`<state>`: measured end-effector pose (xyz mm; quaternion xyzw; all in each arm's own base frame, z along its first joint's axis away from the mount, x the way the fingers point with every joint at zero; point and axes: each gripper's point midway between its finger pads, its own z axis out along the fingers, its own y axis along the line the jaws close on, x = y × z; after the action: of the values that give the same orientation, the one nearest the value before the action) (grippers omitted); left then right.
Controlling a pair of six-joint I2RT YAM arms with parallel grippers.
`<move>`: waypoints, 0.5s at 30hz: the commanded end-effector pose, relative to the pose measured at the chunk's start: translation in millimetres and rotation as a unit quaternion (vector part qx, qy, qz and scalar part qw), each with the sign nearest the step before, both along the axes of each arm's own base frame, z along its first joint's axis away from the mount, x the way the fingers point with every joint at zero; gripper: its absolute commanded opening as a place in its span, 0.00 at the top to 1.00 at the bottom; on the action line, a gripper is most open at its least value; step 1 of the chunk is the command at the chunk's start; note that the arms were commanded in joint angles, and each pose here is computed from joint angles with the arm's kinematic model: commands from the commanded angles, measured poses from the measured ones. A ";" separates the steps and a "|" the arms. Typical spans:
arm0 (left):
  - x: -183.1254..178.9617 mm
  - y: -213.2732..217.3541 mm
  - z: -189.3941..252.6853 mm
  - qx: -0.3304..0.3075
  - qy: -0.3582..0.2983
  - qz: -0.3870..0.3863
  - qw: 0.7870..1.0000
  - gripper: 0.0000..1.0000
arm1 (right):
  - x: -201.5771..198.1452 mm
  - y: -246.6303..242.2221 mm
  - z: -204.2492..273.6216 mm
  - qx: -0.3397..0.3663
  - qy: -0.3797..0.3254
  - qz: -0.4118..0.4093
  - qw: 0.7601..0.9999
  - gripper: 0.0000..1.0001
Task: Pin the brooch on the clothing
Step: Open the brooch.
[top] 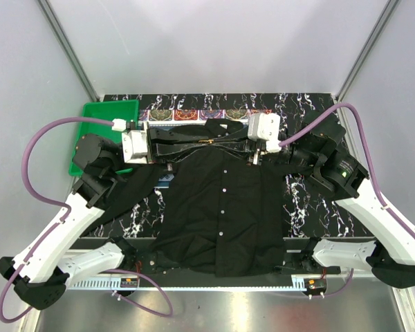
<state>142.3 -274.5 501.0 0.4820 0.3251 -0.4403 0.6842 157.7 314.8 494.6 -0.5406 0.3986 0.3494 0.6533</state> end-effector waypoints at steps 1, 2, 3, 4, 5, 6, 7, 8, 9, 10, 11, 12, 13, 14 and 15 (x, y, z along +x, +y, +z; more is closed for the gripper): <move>-4.5 9.0 27.7 -0.040 -0.019 0.013 0.999 0.92 | -7.8 -2.6 9.4 0.003 -0.015 0.004 1.000 1.00; -6.5 10.1 31.0 -0.048 -0.008 0.009 0.999 0.92 | -7.1 -2.7 7.3 0.000 -0.013 0.002 1.000 1.00; -5.9 10.5 32.0 -0.050 -0.005 0.010 0.999 0.91 | -6.6 -3.4 7.5 0.000 -0.014 -0.001 1.000 1.00; -6.3 10.9 33.3 -0.052 -0.005 0.010 0.999 0.90 | -6.1 -3.5 7.1 -0.001 -0.013 -0.002 1.000 1.00; -6.5 10.9 34.1 -0.052 -0.003 0.009 0.999 0.88 | -5.4 -3.7 7.5 0.000 -0.013 -0.004 1.000 1.00; -5.5 10.3 33.2 -0.052 0.002 0.009 0.999 0.82 | -5.9 -4.1 9.0 0.003 -0.011 -0.004 1.000 1.00; -5.6 10.9 34.1 -0.055 0.007 0.009 0.998 0.76 | -6.1 -4.1 8.9 0.004 -0.011 -0.004 1.000 1.00; -7.6 11.1 34.8 -0.056 0.011 0.003 0.998 0.72 | -6.3 -3.8 10.3 0.007 -0.011 -0.003 1.000 1.00; -9.4 10.5 33.7 -0.055 0.012 -0.003 0.998 0.68 | -6.8 -4.5 11.7 0.009 -0.009 -0.003 1.000 1.00; -12.8 9.9 32.5 -0.053 0.012 -0.013 0.998 0.58 | -6.9 -4.8 11.8 0.010 -0.008 -0.004 1.000 1.00; -16.4 11.4 36.0 -0.058 0.012 -0.019 0.998 0.55 | -6.5 -5.1 12.9 0.012 -0.009 -0.005 1.000 1.00; -17.3 11.5 36.6 -0.060 0.015 -0.021 0.998 0.54 | -5.8 -4.7 13.1 0.013 -0.007 -0.007 1.000 1.00; -16.1 11.7 37.2 -0.061 0.017 -0.019 0.998 0.53 | -6.2 -5.4 14.1 0.014 -0.005 -0.007 1.000 1.00; -15.6 13.2 39.3 -0.064 0.021 -0.016 0.998 0.52 | -5.5 -5.8 16.2 0.018 -0.005 -0.010 1.000 1.00; -12.9 14.1 39.4 -0.067 0.027 -0.010 0.997 0.52 | -4.7 -5.8 17.2 0.022 0.002 -0.013 1.000 1.00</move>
<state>136.6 -272.1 512.6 0.4531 0.3323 -0.4762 0.6764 155.9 315.2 490.3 -0.5444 0.4040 0.3490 0.6470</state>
